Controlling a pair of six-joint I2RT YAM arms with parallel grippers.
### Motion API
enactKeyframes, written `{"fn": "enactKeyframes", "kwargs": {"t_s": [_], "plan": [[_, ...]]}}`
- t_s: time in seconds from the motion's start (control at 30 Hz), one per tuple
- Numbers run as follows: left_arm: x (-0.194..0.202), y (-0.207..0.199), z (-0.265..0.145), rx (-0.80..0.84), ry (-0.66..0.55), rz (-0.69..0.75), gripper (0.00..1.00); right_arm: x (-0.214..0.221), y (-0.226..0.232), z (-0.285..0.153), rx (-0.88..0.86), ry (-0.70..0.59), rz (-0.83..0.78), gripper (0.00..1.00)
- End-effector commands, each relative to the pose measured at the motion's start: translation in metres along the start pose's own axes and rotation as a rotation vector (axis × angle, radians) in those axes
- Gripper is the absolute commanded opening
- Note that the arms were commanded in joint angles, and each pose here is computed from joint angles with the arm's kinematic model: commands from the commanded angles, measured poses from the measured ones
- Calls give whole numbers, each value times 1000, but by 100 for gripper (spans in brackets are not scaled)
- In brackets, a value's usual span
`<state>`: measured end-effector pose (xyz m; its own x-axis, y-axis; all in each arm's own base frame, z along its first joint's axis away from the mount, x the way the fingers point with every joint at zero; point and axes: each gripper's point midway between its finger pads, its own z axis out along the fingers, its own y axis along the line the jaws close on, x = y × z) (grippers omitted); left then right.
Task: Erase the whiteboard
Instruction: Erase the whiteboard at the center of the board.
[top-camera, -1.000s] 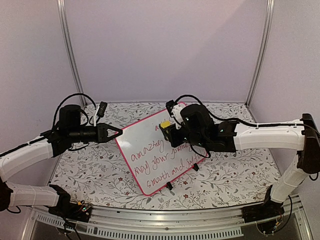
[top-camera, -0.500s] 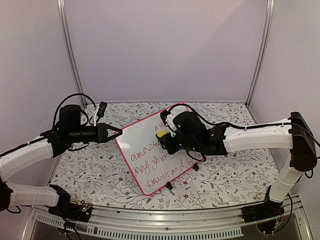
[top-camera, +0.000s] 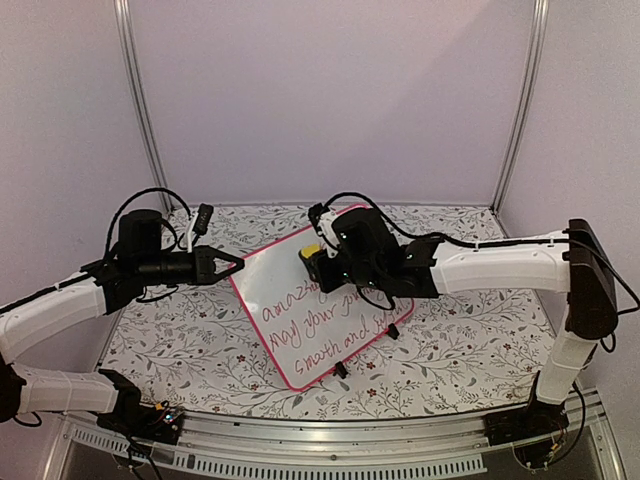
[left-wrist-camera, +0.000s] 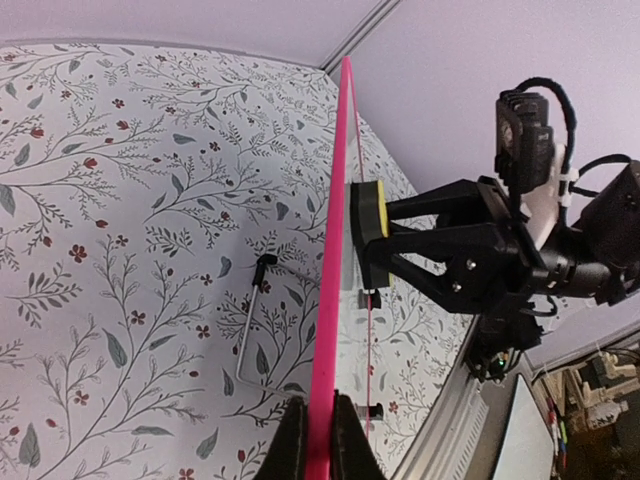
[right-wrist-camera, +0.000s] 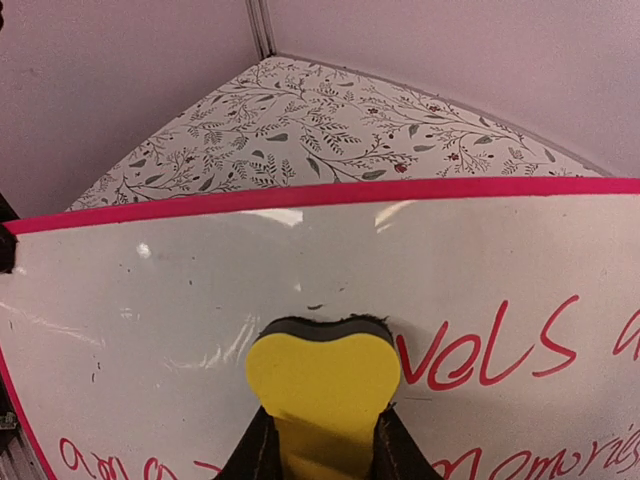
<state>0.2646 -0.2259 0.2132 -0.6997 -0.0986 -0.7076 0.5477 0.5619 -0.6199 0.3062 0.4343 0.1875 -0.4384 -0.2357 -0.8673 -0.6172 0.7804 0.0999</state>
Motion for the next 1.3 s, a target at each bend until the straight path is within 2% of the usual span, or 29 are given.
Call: {"fn": "enactKeyframes", "kwargs": {"t_s": [0.0, 0.27, 0.63, 0.83, 1.27], "plan": [[4, -6, 2, 19, 12, 54, 0, -6, -21, 20, 67, -5, -3, 25], [5, -6, 2, 22, 13, 54, 0, -18, -23, 22, 81, -17, -27, 25], [5, -6, 2, 22, 14, 53, 0, 47, -36, 2, 86, 106, -1, 25], [5, -5, 2, 15, 12, 52, 0, 63, -40, -10, 93, 130, 5, 25], [5, -4, 2, 11, 12, 52, 0, 37, -32, -7, 78, 68, 10, 25]]}}
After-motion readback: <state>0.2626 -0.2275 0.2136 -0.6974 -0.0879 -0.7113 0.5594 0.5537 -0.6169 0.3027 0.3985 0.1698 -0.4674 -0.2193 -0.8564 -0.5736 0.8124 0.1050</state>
